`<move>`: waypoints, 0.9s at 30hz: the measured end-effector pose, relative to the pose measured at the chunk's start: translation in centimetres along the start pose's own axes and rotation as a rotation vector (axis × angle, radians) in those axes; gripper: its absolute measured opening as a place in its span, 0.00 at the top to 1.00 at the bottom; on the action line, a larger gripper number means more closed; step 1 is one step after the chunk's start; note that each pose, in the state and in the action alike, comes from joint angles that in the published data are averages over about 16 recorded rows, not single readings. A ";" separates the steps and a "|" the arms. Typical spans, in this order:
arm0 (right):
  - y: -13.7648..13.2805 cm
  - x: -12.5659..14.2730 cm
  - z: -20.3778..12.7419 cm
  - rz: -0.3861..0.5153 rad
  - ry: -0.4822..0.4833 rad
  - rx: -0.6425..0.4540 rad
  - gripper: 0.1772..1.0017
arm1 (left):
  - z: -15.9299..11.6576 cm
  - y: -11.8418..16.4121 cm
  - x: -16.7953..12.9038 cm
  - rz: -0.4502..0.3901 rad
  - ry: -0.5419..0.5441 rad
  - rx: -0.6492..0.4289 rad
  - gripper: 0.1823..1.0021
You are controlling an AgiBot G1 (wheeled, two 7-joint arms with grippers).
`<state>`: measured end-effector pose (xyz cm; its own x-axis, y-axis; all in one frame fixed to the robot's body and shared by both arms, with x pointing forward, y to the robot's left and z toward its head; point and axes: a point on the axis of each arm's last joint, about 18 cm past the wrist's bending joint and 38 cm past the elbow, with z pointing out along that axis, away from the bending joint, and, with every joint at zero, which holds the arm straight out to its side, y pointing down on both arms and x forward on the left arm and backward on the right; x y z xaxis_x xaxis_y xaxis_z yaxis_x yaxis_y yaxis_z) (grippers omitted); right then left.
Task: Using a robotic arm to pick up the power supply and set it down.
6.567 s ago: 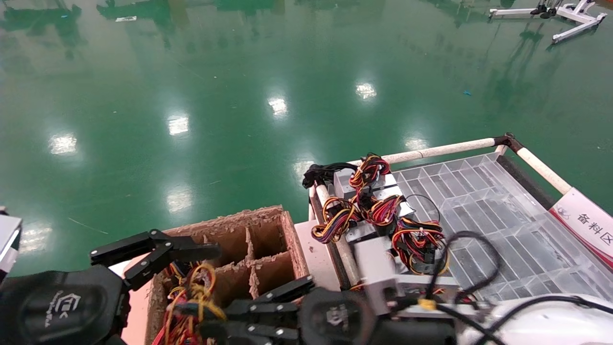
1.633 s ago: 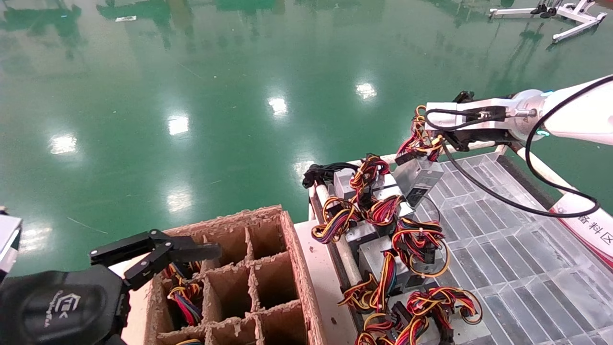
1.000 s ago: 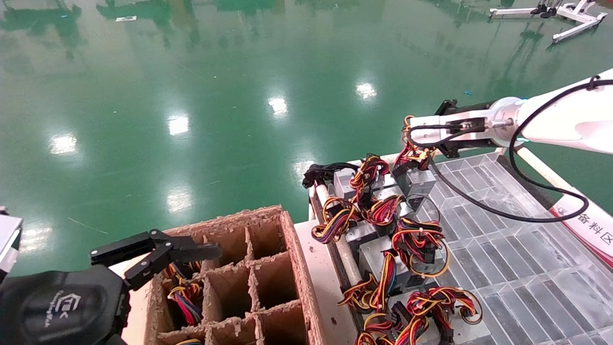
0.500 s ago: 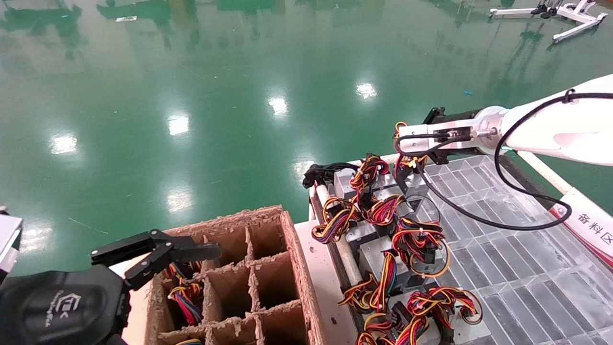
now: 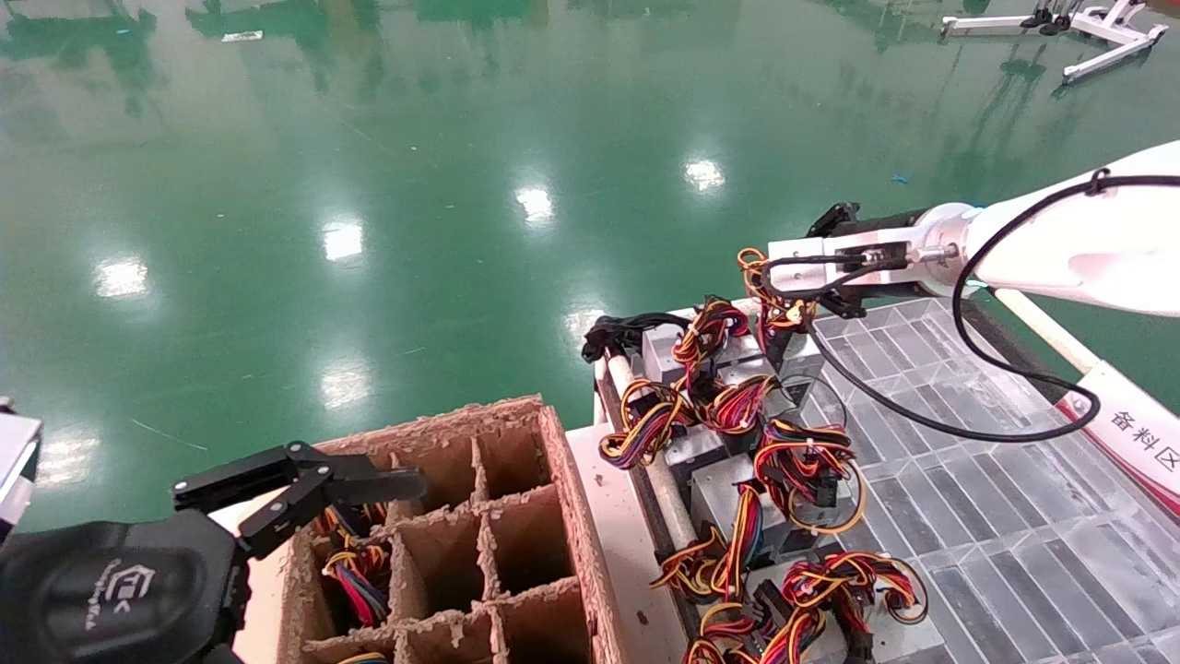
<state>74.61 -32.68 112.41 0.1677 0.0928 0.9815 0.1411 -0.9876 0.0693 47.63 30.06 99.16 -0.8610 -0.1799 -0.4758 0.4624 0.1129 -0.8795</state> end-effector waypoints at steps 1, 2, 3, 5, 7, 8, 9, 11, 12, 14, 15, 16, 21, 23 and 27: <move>0.1 0.1 -0.1 0.001 -0.001 0.000 0.81 | 0.0 0.0 0.0 0.000 0.000 0.000 0.00; 0.1 0.3 -0.3 0.003 -0.002 0.000 0.80 | 0.0 0.0 0.0 0.000 0.000 0.000 0.00; 0.2 0.4 -0.5 0.006 -0.003 0.001 0.79 | 0.0 0.0 0.0 0.000 0.000 0.000 0.00; 0.3 0.8 -0.8 0.013 -0.005 0.003 0.73 | 0.0 0.0 0.0 0.000 0.000 0.000 0.00; 0.4 1.2 -1.2 0.021 -0.007 0.005 0.68 | 0.0 0.0 0.0 0.000 0.000 0.000 0.00; 0.4 1.3 -1.4 0.026 -0.008 0.007 0.66 | 0.0 0.0 0.0 0.000 0.000 0.000 0.00; 0.5 1.5 -1.6 0.031 -0.010 0.009 0.64 | 0.0 0.0 0.0 0.000 0.000 0.000 0.00; 0.6 1.8 -1.9 0.038 -0.011 0.012 0.58 | 0.0 0.0 0.0 0.000 0.000 0.000 0.00; 0.6 1.9 -2.1 0.044 -0.012 0.015 0.55 | 0.0 0.0 0.0 0.000 0.000 0.000 0.00; 0.5 2.0 -2.3 0.058 -0.015 0.024 0.49 | 0.0 0.0 0.0 0.000 0.000 0.000 0.00; 0.5 1.9 -2.3 0.067 -0.017 0.032 0.47 | 0.0 0.0 0.0 0.000 0.000 0.000 0.00; 0.4 1.9 -2.3 0.077 -0.020 0.041 0.44 | 0.0 0.0 0.0 0.000 0.000 0.000 0.00; -0.5 0.5 -1.9 0.143 -0.047 0.110 0.30 | 0.0 0.0 0.0 0.000 -0.001 0.000 0.00; -1.1 -0.4 -1.6 0.179 -0.063 0.149 0.25 | 0.0 0.0 0.0 0.000 -0.001 0.000 0.00; -2.4 -2.7 -1.0 0.262 -0.099 0.243 0.16 | 0.0 0.0 0.0 0.000 -0.001 0.000 0.00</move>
<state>72.86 -30.68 109.81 0.3206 -0.1362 0.9374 0.3062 -0.9216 -0.2386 47.65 30.07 99.16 -0.8610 -0.1805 -0.4755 0.4621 0.1127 -0.8796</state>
